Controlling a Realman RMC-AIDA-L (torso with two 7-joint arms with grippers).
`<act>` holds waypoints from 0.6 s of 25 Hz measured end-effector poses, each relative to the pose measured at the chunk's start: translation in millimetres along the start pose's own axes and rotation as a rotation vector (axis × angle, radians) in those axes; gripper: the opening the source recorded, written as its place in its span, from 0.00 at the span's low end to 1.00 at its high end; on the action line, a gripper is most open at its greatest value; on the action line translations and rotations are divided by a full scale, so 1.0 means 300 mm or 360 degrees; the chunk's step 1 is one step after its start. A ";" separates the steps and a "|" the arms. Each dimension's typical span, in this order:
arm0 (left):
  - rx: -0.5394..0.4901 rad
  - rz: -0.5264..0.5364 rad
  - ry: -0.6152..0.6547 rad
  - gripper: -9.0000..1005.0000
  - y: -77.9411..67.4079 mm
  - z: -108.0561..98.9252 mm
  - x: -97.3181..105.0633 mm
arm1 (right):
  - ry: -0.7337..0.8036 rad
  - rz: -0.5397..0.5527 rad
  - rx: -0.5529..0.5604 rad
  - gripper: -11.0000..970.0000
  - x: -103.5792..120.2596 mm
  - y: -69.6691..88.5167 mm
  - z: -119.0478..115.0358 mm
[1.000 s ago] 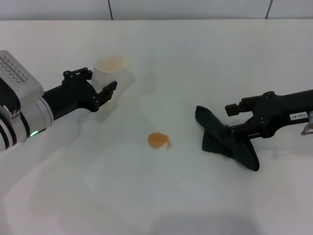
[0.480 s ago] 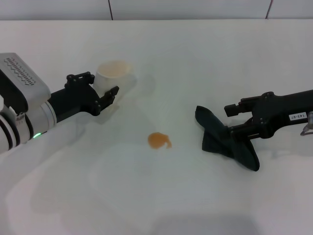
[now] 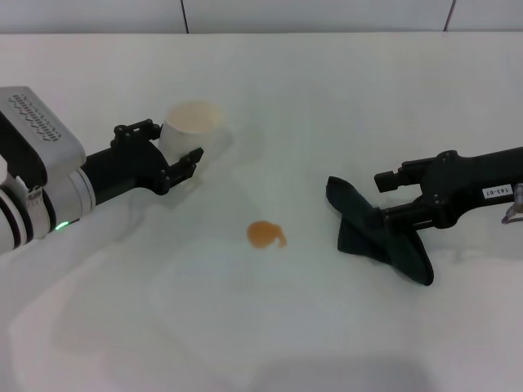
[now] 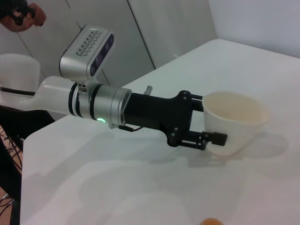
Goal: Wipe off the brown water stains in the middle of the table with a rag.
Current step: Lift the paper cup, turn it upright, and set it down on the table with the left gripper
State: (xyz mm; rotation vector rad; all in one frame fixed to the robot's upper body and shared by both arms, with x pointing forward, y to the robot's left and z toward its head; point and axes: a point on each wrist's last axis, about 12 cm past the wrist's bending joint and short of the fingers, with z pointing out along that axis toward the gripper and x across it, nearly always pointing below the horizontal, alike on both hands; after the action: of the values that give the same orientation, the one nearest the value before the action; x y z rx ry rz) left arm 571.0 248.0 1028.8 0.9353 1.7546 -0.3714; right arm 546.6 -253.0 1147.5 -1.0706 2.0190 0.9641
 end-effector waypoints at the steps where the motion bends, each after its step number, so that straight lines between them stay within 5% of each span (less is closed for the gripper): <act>1: 0.0005 0.0004 0.0001 0.55 -0.002 0.000 0.001 | 0.0000 0.0001 0.0001 0.79 0.000 0.000 0.000; 7: 0.0040 0.0033 0.0009 0.58 -0.015 -0.014 0.007 | -0.0004 0.0005 0.0010 0.78 -0.008 0.000 -0.005; 15: 0.0021 0.0028 0.0033 0.77 -0.032 -0.069 0.044 | -0.0004 0.0003 0.0016 0.77 -0.019 0.003 -0.007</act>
State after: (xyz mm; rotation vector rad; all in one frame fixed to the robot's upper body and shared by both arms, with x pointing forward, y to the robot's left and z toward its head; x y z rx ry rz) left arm 548.7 260.6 1023.1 0.9664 1.7635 -0.3636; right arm 548.0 -252.3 1153.3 -1.0618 2.0213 0.9552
